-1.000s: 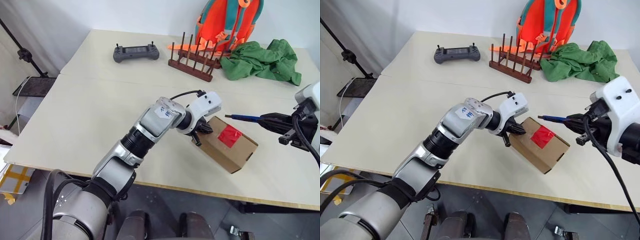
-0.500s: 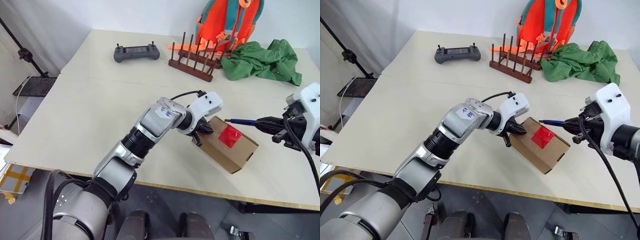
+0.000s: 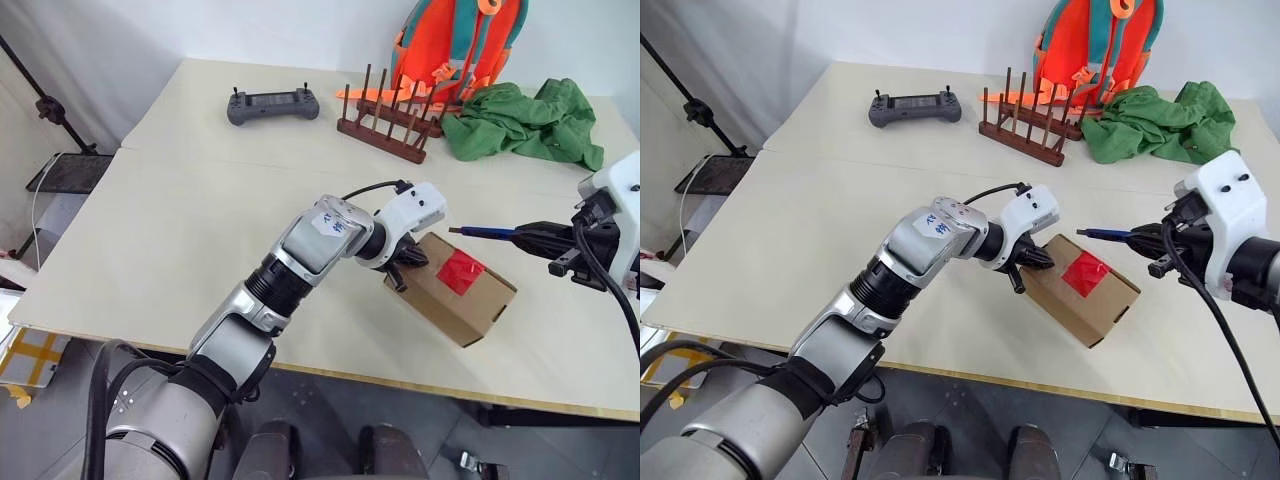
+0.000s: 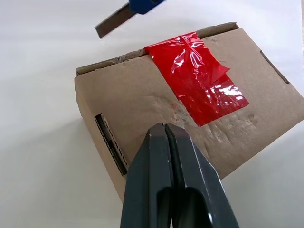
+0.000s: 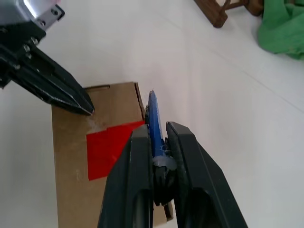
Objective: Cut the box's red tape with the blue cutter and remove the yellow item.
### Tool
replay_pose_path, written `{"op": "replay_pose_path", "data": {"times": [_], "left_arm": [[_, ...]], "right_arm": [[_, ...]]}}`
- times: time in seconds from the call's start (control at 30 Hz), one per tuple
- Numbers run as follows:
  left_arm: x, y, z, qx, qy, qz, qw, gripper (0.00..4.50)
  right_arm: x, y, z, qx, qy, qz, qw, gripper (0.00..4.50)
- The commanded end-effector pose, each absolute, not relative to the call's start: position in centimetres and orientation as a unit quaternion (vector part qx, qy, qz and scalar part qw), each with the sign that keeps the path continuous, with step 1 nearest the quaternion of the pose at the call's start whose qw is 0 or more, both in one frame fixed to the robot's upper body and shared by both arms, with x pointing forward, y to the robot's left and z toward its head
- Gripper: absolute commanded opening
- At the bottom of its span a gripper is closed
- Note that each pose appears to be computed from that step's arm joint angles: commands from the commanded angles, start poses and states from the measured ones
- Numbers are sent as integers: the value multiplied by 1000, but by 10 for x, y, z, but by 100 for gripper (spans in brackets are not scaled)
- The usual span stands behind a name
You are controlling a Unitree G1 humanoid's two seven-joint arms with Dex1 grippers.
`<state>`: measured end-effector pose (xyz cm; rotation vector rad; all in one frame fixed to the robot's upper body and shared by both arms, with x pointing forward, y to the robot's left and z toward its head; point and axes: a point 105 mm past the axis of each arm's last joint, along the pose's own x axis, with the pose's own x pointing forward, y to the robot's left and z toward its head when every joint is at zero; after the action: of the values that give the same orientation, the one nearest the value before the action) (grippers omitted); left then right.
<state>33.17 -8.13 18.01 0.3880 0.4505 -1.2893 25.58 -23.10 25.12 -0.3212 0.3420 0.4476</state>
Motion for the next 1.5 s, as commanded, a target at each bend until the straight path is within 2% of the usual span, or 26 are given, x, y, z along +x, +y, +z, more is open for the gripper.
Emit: {"op": "replay_pose_path", "data": {"times": [0.03,0.6,0.87,1.5], "left_arm": [[329,-86,185,174,200,-596,758,4],[329,-84,183,170,204,-594,760,4],[329,-83,183,168,205,-592,761,4],[330,-83,183,166,205,-588,764,4]], "right_arm": [[254,-231,254,-173,162,220,946,16],[249,-229,246,-181,182,238,937,16],[252,-226,270,-189,141,239,942,16],[254,-233,253,-189,171,230,939,16]]}}
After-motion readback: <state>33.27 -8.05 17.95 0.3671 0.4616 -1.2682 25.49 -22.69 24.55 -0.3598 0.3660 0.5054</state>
